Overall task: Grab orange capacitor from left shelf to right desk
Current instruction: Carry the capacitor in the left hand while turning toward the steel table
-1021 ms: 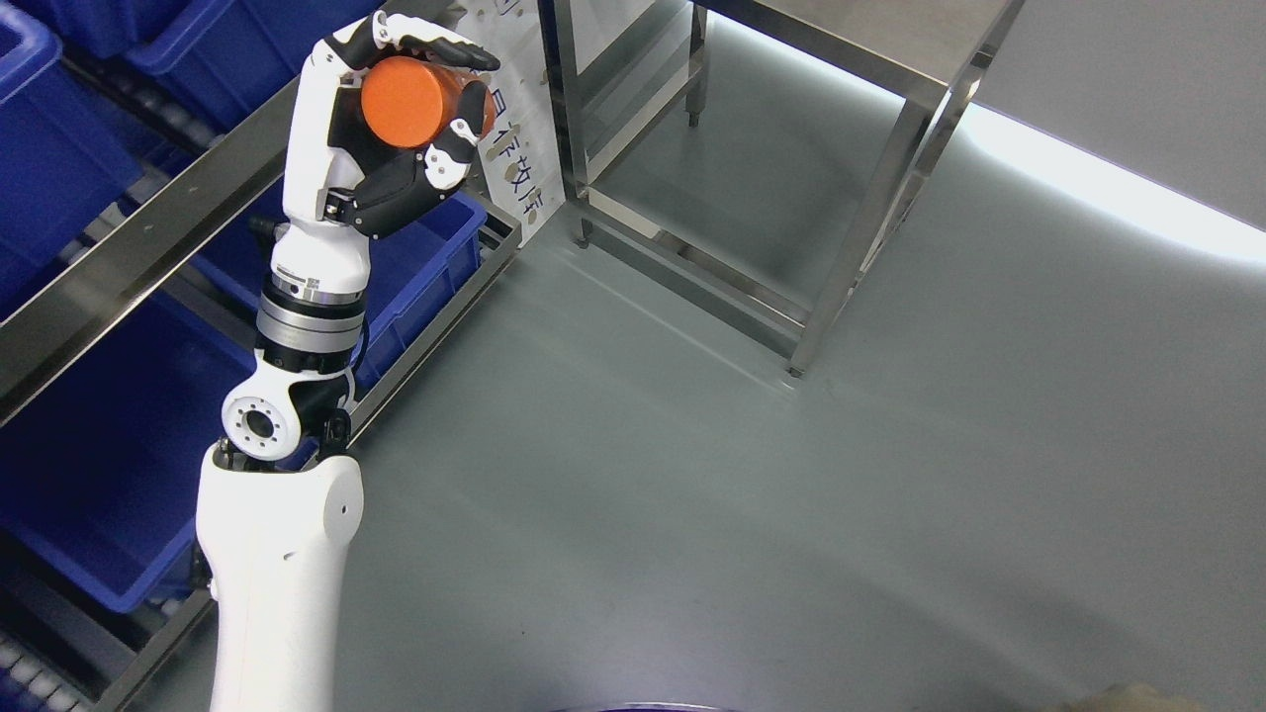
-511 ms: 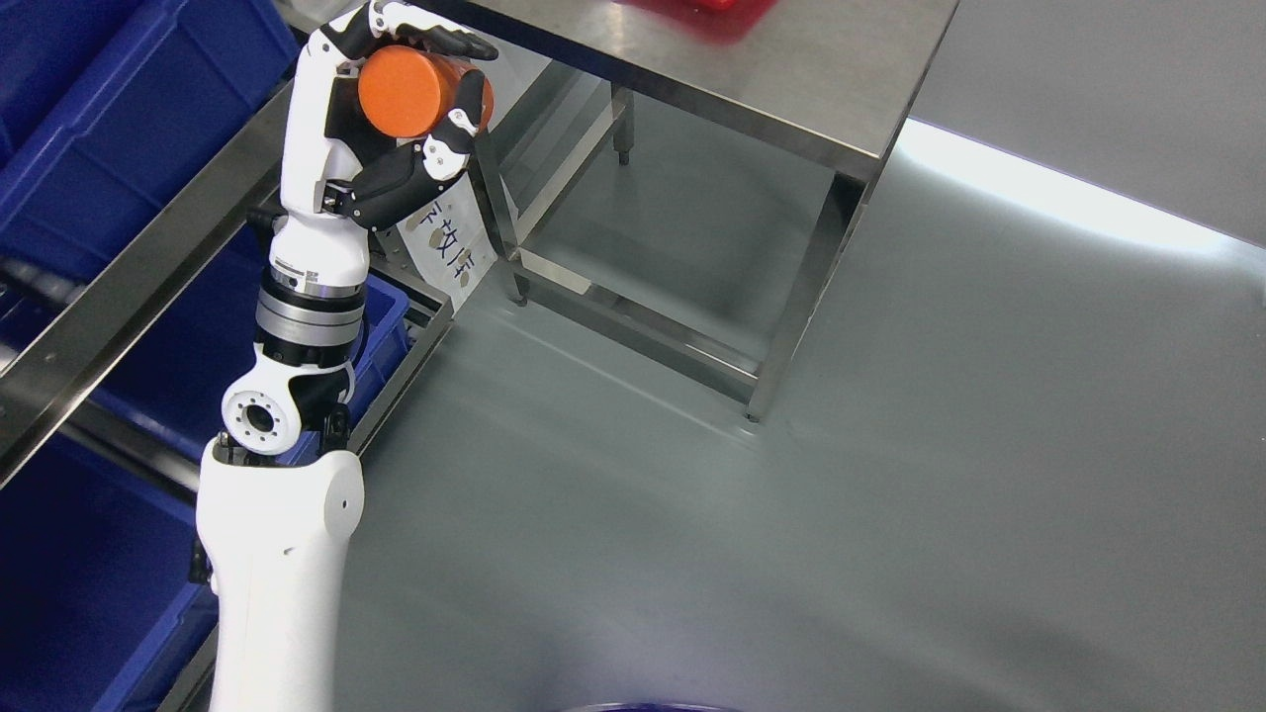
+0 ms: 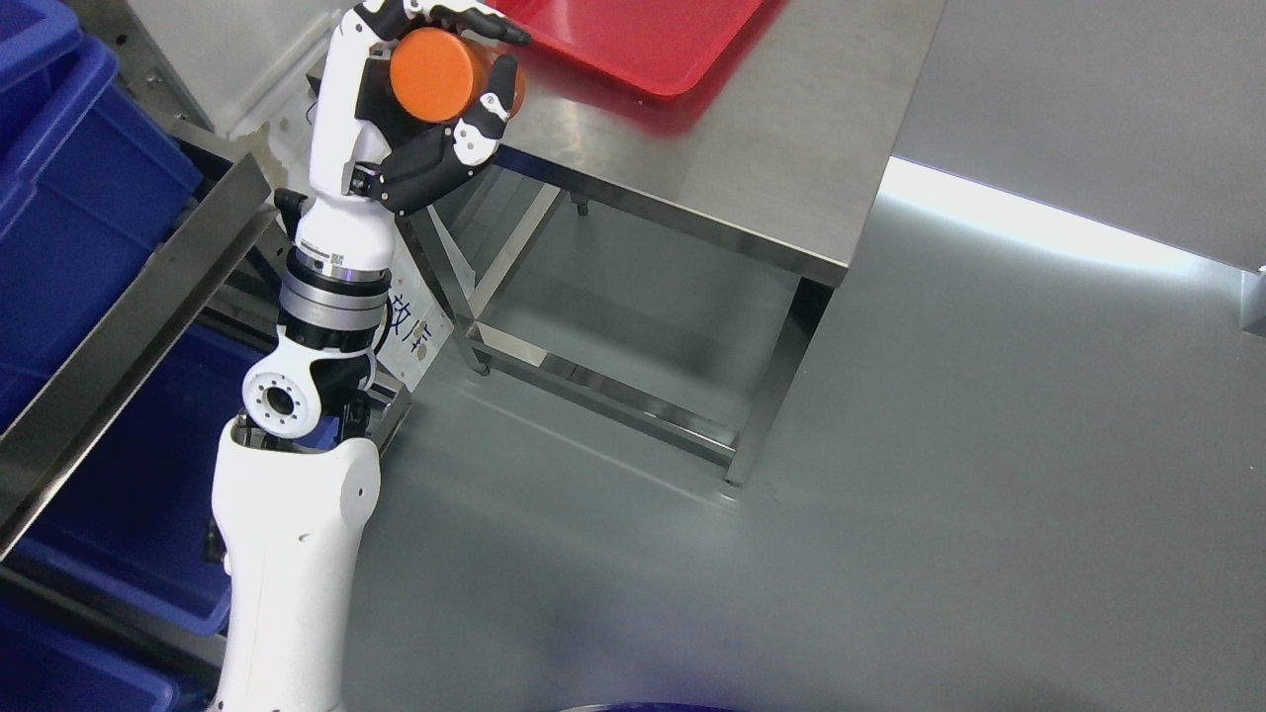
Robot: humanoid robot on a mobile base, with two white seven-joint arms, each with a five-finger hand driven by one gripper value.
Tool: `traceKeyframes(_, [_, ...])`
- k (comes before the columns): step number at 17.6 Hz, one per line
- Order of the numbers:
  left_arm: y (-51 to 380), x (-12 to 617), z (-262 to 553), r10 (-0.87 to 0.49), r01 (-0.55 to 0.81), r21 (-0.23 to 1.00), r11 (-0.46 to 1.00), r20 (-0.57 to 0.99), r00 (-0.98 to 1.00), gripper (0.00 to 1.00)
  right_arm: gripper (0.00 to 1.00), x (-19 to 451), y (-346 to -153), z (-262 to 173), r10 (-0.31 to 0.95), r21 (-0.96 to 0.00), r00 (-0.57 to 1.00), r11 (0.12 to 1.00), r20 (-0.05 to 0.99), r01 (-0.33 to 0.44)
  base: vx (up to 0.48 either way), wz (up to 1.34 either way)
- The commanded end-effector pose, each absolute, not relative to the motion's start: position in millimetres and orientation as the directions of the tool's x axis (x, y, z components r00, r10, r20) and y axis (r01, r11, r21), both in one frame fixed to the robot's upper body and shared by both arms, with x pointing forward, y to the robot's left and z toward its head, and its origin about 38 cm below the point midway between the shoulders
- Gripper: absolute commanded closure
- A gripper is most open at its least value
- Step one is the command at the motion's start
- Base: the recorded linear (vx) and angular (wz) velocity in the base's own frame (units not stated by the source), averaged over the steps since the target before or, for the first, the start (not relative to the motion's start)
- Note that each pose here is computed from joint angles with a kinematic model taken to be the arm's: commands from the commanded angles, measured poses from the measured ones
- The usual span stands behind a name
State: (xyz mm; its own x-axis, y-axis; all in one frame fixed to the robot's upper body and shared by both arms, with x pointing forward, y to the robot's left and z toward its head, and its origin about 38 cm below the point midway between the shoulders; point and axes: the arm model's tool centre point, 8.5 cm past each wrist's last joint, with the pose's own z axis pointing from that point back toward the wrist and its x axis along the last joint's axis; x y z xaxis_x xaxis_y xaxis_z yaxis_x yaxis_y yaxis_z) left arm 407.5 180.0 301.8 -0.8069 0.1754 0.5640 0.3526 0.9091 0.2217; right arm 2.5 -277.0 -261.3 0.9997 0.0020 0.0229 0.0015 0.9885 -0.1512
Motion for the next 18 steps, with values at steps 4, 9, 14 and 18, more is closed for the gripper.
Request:
traceKeyframes(4, [164, 452, 316, 0.116, 0.370, 0.239, 0.898, 0.682, -0.722, 0.97, 0.00, -5, -288.4, -260, -0.004, -0.169, 1.000, 0.986, 0.019, 0.007, 0.316, -0.08])
traceKeyframes(9, [154, 493, 316, 0.056, 0.395, 0.230, 0.889, 0.803, -0.593, 0.96, 0.00, -5, -288.4, -260, -0.004, -0.169, 1.000, 0.986, 0.019, 0.007, 0.279, -0.08])
traceKeyframes(14, [161, 538, 297, -0.022, 0.314, 0.187, 0.931, 0.886, -0.463, 0.96, 0.00, -5, -288.4, -260, -0.004, -0.169, 1.000, 0.986, 0.019, 0.007, 0.222, -0.10])
traceKeyframes(18, [149, 562, 279, -0.075, 0.338, 0.213, 0.917, 0.922, -0.379, 0.95, 0.00, -5, -288.4, -260, -0.004, -0.169, 1.000, 0.986, 0.019, 0.007, 0.170, -0.02])
